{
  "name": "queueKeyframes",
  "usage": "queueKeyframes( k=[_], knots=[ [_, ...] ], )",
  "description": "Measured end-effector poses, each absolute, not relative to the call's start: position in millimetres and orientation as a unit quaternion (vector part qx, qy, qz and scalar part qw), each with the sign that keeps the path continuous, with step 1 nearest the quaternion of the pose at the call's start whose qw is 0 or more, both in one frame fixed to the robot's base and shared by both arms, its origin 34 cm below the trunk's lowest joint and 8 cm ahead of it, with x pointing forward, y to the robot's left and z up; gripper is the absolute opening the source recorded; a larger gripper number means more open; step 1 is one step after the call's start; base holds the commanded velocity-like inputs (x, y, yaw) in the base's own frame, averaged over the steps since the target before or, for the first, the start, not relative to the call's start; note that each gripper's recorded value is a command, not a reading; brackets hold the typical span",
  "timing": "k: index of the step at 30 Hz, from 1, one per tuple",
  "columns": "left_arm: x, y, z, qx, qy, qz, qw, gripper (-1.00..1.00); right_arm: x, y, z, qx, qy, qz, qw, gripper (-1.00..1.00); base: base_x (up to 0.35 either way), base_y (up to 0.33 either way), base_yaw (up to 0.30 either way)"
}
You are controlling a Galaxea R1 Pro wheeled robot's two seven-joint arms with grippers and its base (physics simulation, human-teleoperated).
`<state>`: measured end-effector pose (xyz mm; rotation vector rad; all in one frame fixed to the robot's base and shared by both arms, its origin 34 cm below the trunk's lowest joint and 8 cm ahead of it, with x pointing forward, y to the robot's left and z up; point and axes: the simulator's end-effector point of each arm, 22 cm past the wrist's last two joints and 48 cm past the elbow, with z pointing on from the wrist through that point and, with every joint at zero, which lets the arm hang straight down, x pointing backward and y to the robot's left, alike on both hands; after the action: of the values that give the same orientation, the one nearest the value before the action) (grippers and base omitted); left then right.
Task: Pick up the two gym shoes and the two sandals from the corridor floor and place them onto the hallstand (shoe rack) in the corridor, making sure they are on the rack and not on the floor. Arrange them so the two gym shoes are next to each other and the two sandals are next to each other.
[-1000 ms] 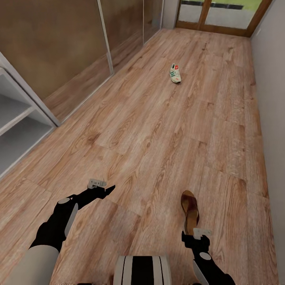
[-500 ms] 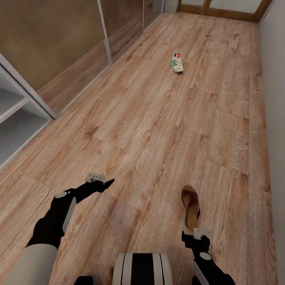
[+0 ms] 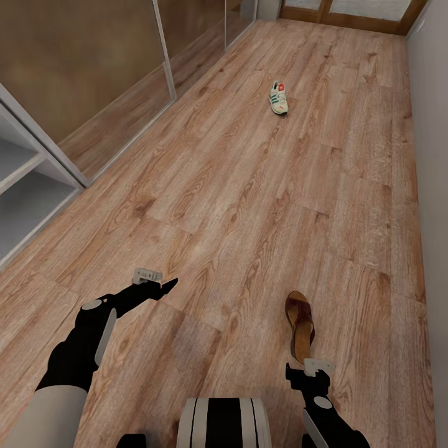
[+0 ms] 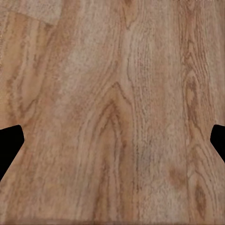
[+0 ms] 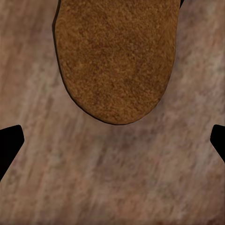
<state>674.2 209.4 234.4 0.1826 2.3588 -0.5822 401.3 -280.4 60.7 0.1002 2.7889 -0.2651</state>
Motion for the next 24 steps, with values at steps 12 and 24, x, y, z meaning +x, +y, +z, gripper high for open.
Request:
queueKeyframes(
  k=[12, 24],
  knots=[
    [673.6, 207.6, 234.5, 0.073, 0.909, -0.224, 0.345, 1.0, 401.4, -280.9, 60.8, 0.035, 0.981, -0.094, 0.168, 1.0, 0.034, 0.0, 0.0],
    [673.3, 207.6, 233.8, 0.074, 0.909, -0.224, 0.344, 1.0, 401.3, -281.3, 60.7, 0.035, 0.981, -0.094, 0.168, 1.0, 0.087, 0.0, 0.0]
  ],
)
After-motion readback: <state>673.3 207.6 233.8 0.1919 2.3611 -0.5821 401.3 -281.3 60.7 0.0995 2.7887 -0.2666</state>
